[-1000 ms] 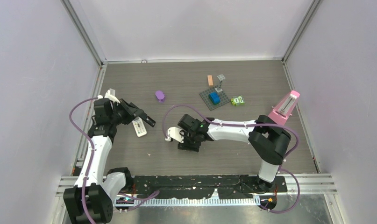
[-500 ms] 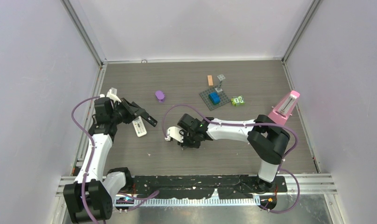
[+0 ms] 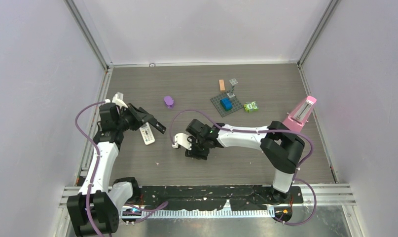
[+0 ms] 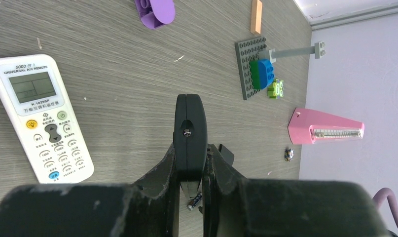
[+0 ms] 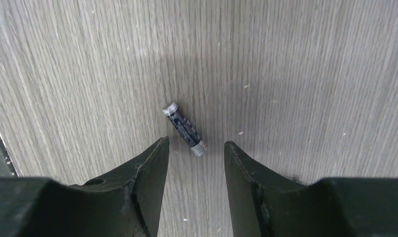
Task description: Load the batteries into the remote control
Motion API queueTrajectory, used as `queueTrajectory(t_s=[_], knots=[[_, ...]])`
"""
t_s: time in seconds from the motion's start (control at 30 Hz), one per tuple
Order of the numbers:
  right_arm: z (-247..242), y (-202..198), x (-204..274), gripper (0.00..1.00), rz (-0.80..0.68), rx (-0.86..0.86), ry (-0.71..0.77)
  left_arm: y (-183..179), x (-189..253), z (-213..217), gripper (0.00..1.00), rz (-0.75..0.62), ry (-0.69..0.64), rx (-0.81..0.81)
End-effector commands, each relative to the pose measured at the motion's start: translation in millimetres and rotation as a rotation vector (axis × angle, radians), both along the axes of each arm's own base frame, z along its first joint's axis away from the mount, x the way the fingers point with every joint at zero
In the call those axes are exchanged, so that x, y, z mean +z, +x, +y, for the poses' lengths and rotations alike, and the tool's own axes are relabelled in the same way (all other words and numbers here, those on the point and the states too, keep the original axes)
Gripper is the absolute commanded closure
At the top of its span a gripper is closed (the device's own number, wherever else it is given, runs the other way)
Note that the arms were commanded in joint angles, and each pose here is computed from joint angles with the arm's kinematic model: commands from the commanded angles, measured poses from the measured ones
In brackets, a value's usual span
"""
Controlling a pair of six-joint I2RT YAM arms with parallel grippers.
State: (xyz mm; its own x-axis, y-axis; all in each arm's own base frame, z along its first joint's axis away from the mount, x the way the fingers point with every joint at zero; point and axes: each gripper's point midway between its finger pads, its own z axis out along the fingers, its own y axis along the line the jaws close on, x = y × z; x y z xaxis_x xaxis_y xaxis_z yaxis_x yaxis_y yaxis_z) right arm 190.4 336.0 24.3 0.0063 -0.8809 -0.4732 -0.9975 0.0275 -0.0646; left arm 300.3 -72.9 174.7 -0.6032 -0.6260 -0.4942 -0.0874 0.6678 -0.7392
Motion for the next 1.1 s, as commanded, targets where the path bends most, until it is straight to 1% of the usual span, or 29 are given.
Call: queueTrajectory(t_s=[0.0, 0.13, 0.27, 0.33, 0.37, 0.4, 0.43, 0.5, 0.53, 0.6, 0.7, 0.83, 0.87, 0.9, 0.93, 0.97, 1.0, 1.03, 1.07], knots=[[26, 4, 9, 0.52, -0.012, 0.081, 0.067, 4, 21, 2, 1.0, -0.08, 0.018, -0.004], [19, -9, 2, 0.6, 0.051, 0.115, 0.033, 2, 21, 2, 1.0, -0.081, 0.022, -0.002], [8, -19, -6, 0.66, 0.085, 0.107, 0.011, 0, 22, 3, 1.0, -0.087, 0.025, 0.003], [6, -19, -8, 0.73, 0.087, 0.1, 0.004, 0, 21, 2, 1.0, -0.085, 0.023, 0.001], [5, -20, -9, 0.79, 0.089, 0.093, 0.0, 0, 21, 2, 1.0, -0.084, 0.021, 0.0], [5, -19, -9, 0.83, 0.09, 0.086, -0.001, 0, 21, 2, 1.0, -0.084, 0.018, -0.004], [6, -18, -8, 0.88, 0.089, 0.081, 0.0, 0, 22, 1, 1.0, -0.084, 0.015, -0.006], [9, -16, -3, 0.93, 0.081, 0.054, 0.015, -1, 21, -1, 1.0, -0.081, 0.003, -0.017], [10, -15, -1, 0.94, 0.085, 0.029, 0.025, -1, 20, -3, 1.0, -0.078, -0.006, -0.024], [14, -14, 8, 0.95, 0.079, -0.013, 0.066, -4, 19, -7, 1.0, -0.077, -0.03, -0.044], [23, -14, 35, 0.95, 0.081, -0.077, 0.168, -10, 19, -20, 1.0, -0.094, -0.089, -0.109], [27, -13, 79, 0.95, 0.082, -0.207, 0.302, -19, 23, -45, 1.0, -0.151, -0.162, -0.25], [25, -9, 97, 0.94, 0.063, -0.27, 0.347, -22, 24, -51, 1.0, -0.169, -0.171, -0.289], [23, -7, 103, 0.94, 0.049, -0.303, 0.375, -26, 25, -58, 1.0, -0.185, -0.181, -0.327], [22, -1, 127, 0.95, 0.015, -0.363, 0.45, -30, 25, -65, 1.0, -0.194, -0.192, -0.361], [17, -1, 130, 0.94, 0.022, -0.409, 0.473, -34, 25, -71, 1.0, -0.208, -0.201, -0.394], [14, 3, 156, 0.94, -0.024, -0.432, 0.555, -39, 23, -78, 1.0, -0.213, -0.213, -0.419], [10, 1, 158, 0.95, -0.009, -0.473, 0.58, -40, 25, -81, 1.0, -0.23, -0.219, -0.435], [5, 2, 177, 0.95, -0.03, -0.496, 0.644, -48, 24, -93, 1.0, -0.231, -0.239, -0.477]])
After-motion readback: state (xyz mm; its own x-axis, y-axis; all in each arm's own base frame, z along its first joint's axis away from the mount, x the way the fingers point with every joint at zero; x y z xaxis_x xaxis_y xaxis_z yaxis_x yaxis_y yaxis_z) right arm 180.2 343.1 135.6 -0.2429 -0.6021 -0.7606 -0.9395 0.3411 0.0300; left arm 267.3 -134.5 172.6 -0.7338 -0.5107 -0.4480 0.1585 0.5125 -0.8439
